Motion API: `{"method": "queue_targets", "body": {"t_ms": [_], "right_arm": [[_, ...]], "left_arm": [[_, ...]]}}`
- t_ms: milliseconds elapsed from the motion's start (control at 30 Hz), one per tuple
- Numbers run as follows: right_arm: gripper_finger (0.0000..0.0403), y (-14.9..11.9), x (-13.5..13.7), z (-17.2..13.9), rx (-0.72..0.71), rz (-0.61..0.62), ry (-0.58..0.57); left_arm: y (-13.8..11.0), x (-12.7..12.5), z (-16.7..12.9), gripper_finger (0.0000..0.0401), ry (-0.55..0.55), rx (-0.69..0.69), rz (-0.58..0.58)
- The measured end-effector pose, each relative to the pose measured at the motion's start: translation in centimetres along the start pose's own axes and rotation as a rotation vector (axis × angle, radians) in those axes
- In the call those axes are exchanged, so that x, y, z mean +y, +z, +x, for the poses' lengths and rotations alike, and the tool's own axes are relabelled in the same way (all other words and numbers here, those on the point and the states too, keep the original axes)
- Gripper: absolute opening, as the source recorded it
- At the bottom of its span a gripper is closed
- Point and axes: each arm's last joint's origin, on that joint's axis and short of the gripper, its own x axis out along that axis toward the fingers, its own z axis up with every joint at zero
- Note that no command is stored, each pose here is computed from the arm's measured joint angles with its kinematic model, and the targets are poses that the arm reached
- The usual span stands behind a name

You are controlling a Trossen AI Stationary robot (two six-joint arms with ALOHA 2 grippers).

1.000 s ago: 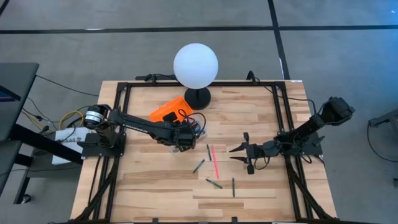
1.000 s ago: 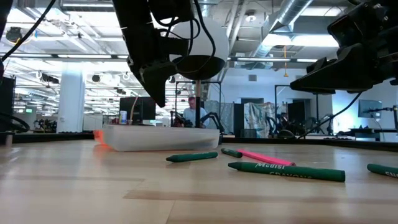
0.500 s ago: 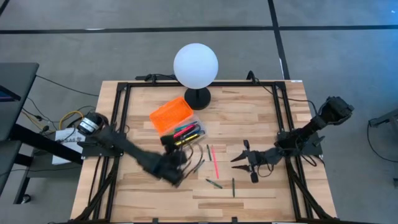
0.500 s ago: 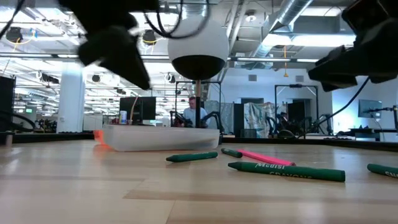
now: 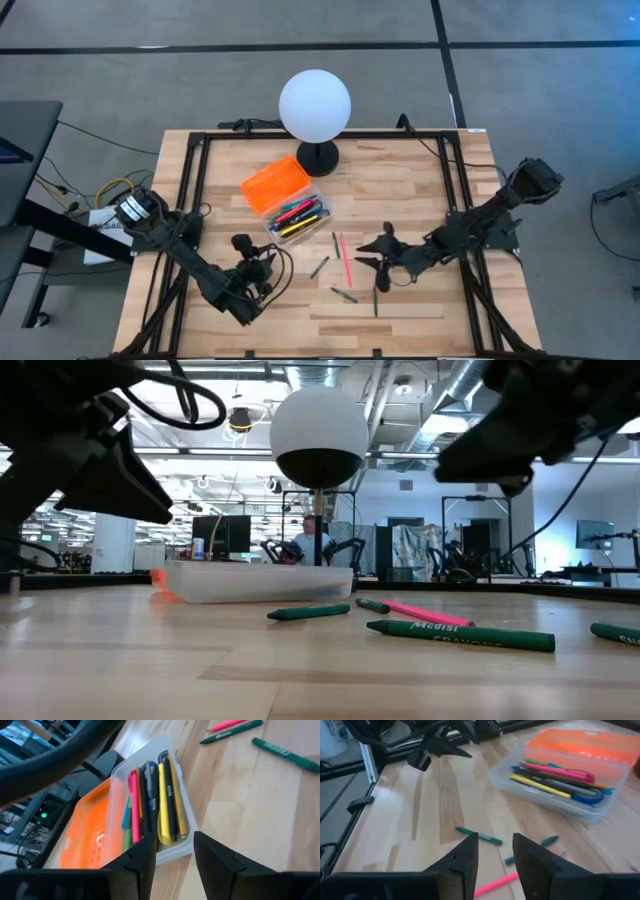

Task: Pick & place school supplies into a supply box
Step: Put the pink pencil into the orange supply box

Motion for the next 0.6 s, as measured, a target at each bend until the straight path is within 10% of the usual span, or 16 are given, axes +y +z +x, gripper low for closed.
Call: {"method": "queue_targets", "body": {"t_ms": [600], "right_arm": [[0.0113, -0.7, 1.3, 8.3, 0.331, 0.175, -0.349]], "left_arm": [[0.1, 0.0, 0.0, 0.0127, 0.019, -0.029, -0.006]]}}
